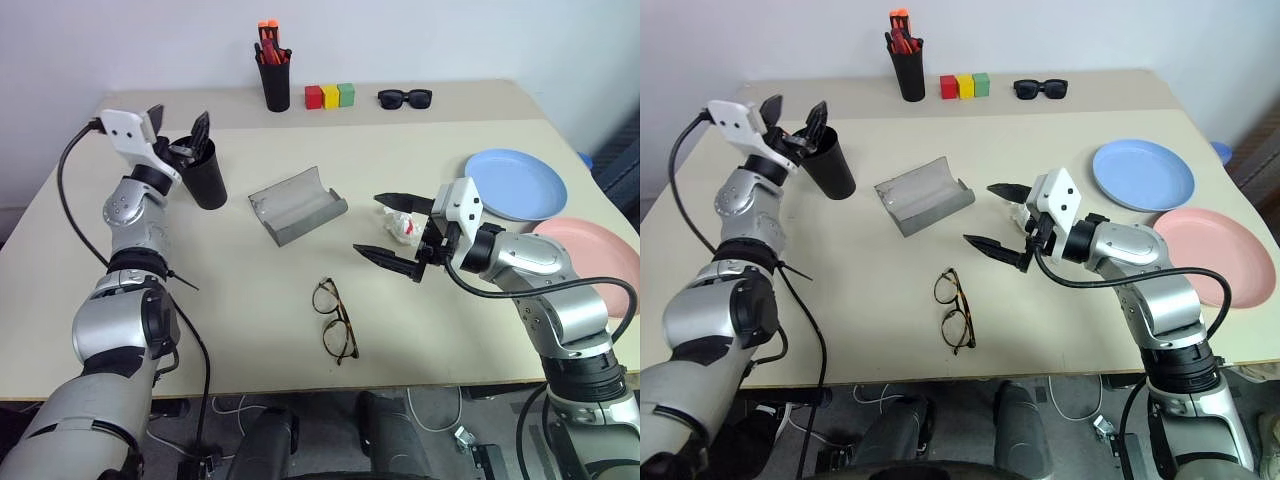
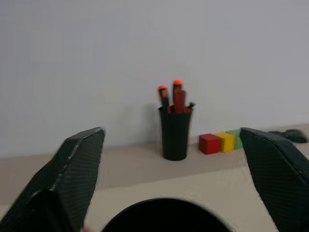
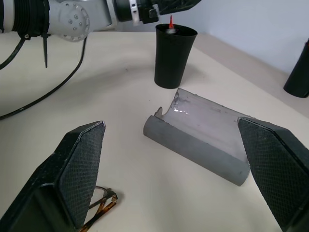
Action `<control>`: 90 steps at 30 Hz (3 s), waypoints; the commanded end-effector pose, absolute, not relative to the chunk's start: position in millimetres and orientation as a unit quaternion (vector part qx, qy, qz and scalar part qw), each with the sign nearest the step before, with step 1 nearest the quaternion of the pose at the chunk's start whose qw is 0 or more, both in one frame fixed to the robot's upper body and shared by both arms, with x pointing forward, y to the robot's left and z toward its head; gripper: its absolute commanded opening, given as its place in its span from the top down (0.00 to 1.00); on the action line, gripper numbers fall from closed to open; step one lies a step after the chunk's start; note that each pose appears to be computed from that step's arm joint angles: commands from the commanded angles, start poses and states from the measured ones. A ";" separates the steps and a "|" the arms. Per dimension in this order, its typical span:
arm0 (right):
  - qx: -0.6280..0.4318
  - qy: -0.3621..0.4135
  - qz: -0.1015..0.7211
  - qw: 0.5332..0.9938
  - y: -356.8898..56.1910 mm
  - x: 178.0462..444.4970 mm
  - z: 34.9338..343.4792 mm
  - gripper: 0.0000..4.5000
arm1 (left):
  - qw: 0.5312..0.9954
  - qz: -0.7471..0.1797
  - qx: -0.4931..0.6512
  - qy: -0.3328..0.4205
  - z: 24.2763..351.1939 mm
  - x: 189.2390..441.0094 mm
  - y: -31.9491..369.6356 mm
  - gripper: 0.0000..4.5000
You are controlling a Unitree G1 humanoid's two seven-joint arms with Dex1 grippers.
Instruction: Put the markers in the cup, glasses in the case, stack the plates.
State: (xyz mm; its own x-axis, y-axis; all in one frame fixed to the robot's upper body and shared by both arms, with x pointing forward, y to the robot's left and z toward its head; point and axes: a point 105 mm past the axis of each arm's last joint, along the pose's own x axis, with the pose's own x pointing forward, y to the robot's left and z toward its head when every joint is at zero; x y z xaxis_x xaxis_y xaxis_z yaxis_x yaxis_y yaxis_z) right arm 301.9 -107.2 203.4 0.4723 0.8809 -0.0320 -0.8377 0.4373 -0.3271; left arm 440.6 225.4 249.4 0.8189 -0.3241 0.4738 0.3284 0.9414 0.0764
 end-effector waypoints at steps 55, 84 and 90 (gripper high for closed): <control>-0.175 -0.112 0.484 0.850 -109.2 307.4 217.1 0.00 | 0.685 -0.662 0.272 0.138 143.1 371.4 135.7 0.99; -0.046 0.092 0.466 0.879 -84.7 274.8 205.6 0.00 | 0.737 -0.657 0.156 -0.029 207.8 337.0 162.1 0.01; 0.002 0.197 0.403 0.894 -91.2 274.0 182.0 0.00 | 0.749 -0.655 0.102 -0.017 209.0 308.5 175.7 0.01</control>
State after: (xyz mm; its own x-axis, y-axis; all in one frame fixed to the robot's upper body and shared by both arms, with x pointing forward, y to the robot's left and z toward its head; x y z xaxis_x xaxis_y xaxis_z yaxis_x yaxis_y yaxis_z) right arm 274.2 -85.1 180.5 0.5704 0.7508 -0.3330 -0.7466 0.6430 0.1710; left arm 313.7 172.8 194.0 0.1394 -0.9812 -0.1338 0.9825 0.1201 0.1423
